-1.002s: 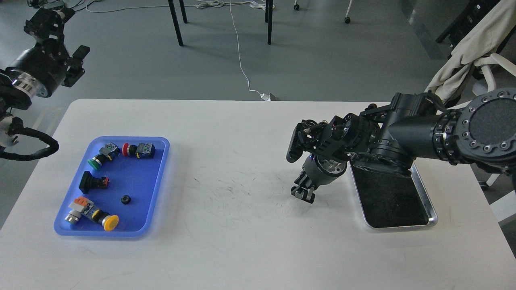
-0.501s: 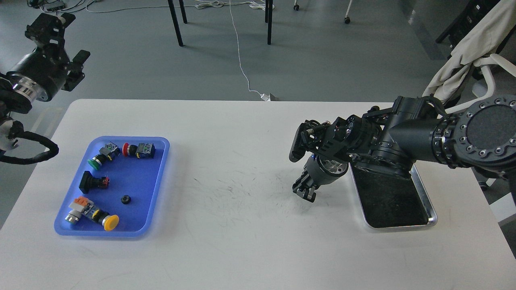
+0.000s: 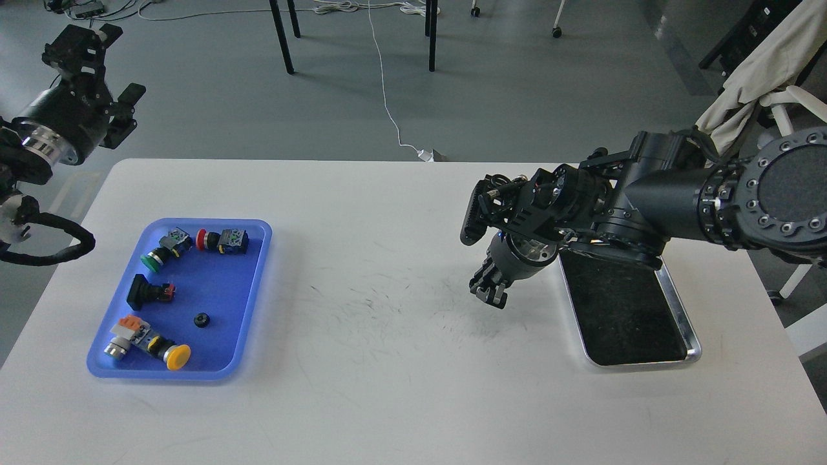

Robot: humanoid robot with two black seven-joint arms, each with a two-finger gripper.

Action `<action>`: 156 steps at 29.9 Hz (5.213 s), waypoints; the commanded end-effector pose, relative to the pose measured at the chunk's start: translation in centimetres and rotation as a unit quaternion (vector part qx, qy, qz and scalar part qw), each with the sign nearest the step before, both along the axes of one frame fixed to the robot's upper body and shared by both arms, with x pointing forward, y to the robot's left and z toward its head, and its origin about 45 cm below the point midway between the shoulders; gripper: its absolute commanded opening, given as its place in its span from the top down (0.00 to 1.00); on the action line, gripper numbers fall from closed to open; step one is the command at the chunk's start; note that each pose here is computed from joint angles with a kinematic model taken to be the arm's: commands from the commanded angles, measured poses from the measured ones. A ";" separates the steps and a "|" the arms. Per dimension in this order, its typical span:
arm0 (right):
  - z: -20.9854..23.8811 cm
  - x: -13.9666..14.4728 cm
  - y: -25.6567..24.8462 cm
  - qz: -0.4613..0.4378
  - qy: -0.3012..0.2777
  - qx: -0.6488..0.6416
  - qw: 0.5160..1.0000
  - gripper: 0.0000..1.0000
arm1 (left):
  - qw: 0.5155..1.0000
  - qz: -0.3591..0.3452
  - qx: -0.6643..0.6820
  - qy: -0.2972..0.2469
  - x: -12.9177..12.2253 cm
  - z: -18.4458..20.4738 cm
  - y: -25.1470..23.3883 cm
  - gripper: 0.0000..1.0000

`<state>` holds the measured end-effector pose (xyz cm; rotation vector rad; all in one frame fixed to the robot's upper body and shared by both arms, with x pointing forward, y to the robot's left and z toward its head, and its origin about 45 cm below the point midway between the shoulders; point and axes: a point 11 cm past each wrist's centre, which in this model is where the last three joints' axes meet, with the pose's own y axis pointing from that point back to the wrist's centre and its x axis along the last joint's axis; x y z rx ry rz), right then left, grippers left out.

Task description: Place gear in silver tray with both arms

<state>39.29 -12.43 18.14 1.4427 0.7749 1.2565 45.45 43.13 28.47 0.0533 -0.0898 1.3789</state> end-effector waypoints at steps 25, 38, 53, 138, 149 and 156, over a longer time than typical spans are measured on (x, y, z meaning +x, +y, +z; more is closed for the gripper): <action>2.4 1.1 -20.1 -0.196 -0.024 -0.023 0.980 0.98 | 1.000 0.002 0.001 0.012 -1.0 -0.8 1.1 0.01; 0.5 1.1 -21.9 -0.214 -0.029 -0.031 0.976 0.98 | 1.000 0.010 0.005 0.010 -1.3 -0.2 2.2 0.01; -1.6 1.2 -21.7 -0.207 -0.033 -0.034 0.977 0.98 | 1.000 0.017 0.009 0.015 -1.8 -0.4 3.0 0.01; 13.0 3.9 -30.6 -0.599 -0.096 0.623 0.494 0.07 | 0.875 -0.225 0.423 0.068 -12.5 -0.4 1.0 0.02; 12.5 2.0 -31.0 -0.611 -0.097 0.628 0.472 0.07 | 0.846 -0.303 0.431 0.084 -15.1 1.1 -1.0 0.01; 12.7 1.4 -31.0 -0.611 -0.097 0.632 0.466 0.07 | 0.759 -0.331 0.560 0.026 -15.9 -1.2 -1.8 0.02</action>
